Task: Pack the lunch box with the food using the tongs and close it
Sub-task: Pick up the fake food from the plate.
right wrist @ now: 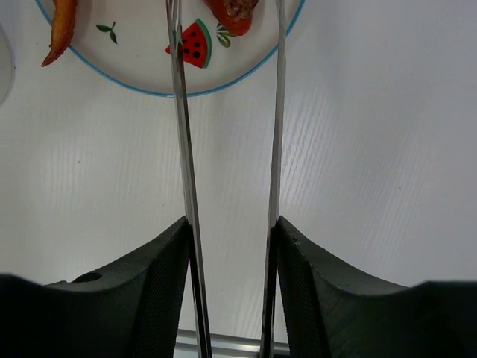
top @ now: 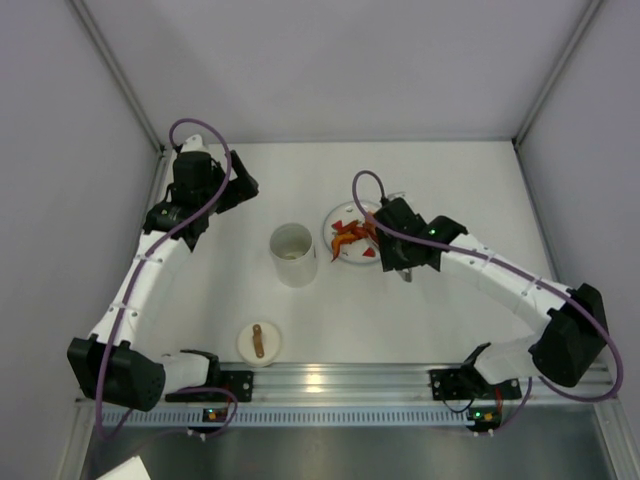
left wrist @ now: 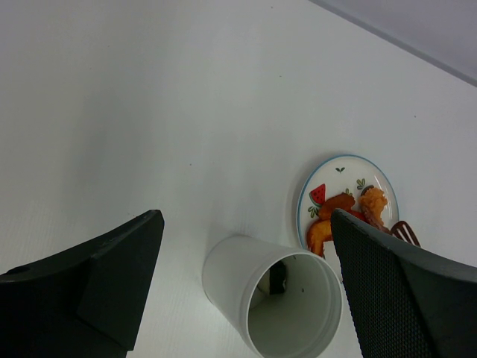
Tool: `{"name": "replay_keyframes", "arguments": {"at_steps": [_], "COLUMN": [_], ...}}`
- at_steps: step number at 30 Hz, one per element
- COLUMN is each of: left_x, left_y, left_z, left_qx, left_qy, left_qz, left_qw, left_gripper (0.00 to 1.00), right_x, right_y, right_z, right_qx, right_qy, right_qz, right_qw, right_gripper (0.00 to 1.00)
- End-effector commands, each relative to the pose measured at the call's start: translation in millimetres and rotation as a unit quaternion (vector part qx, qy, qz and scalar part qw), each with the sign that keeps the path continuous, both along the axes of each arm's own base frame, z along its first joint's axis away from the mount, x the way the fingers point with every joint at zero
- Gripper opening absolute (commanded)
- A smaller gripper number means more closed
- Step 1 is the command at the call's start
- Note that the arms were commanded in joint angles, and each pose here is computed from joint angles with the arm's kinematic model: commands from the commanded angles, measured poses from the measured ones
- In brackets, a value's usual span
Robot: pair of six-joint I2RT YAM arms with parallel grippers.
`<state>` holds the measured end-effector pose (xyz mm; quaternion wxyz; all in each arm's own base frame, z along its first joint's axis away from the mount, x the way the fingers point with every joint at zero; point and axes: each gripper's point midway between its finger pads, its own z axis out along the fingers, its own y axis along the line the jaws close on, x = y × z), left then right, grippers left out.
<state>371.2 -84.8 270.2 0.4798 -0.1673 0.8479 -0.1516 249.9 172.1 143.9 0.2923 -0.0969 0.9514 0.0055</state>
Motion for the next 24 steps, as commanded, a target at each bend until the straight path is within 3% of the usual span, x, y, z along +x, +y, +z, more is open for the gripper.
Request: {"name": "replay_keyframes", "arguments": {"at_steps": [1, 13, 24], "left_x": [0.6, 1.2, 1.2], "left_y": [-3.1, -2.6, -3.8], "left_z": [0.5, -1.0, -1.5], "left_qx": [-0.002, -0.002, -0.003], "left_qy": [-0.003, -0.001, 0.000], "left_qz": [-0.005, -0.004, -0.006], "left_qw": [1.000, 1.000, 1.000], "left_gripper": [0.99, 0.99, 0.99], "right_x": [23.0, 24.0, 23.9], "right_y": [13.3, 13.8, 15.2], "right_z": [13.4, 16.3, 32.0], "right_qx": [0.029, 0.032, 0.043], "right_qy": [-0.037, -0.036, -0.048], "right_qz": [0.000, 0.004, 0.011], "right_qw": [0.999, 0.999, 0.998], "right_gripper": [0.46, 0.29, 0.27]}}
